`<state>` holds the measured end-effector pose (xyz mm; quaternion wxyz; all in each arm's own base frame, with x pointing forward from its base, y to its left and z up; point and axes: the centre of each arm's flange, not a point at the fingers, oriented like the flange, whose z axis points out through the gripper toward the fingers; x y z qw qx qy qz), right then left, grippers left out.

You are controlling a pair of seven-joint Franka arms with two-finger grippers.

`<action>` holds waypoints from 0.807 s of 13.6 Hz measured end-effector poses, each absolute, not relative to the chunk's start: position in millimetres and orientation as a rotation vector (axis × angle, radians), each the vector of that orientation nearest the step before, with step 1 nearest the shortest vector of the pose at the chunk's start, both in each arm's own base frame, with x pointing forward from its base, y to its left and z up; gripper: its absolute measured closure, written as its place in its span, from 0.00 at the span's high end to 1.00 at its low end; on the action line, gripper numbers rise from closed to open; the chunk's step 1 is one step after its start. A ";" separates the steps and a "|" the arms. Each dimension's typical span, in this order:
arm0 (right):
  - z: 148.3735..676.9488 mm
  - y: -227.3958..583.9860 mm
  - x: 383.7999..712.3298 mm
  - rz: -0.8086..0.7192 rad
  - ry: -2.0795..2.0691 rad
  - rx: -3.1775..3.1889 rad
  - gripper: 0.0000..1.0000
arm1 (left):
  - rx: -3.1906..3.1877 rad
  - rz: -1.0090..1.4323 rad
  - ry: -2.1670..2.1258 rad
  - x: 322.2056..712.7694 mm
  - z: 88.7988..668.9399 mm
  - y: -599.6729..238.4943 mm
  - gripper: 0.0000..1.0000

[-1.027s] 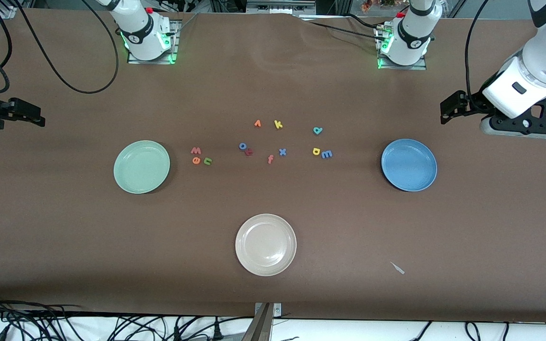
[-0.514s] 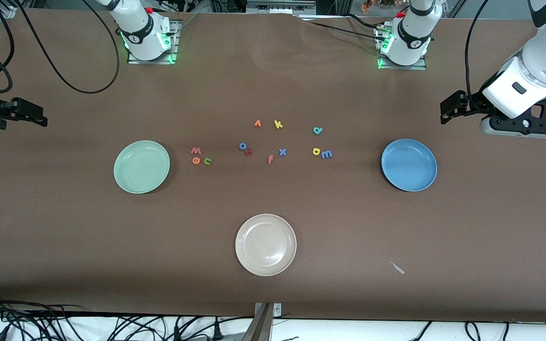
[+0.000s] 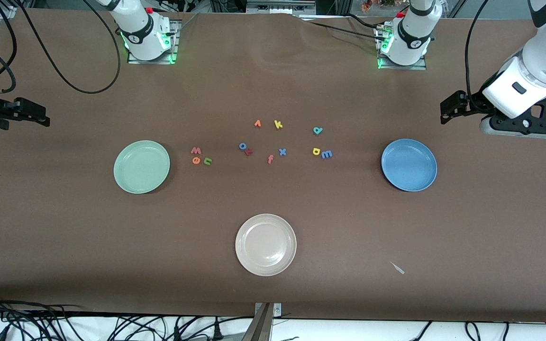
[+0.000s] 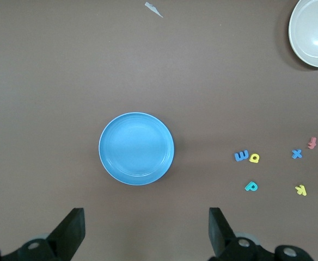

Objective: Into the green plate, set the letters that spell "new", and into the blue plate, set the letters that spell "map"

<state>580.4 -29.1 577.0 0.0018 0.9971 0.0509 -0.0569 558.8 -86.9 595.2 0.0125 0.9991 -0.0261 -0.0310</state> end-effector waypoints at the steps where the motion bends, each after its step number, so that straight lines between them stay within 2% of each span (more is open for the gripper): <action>1: 577.0 -29.1 580.4 -0.179 0.160 3.129 1.00 | 3.114 -0.097 -0.081 558.8 595.2 -86.9 1.00; 11: 581.8 -21.4 579.6 -0.164 0.182 3.129 1.00 | 3.114 -0.097 -0.081 558.8 595.2 -86.9 1.00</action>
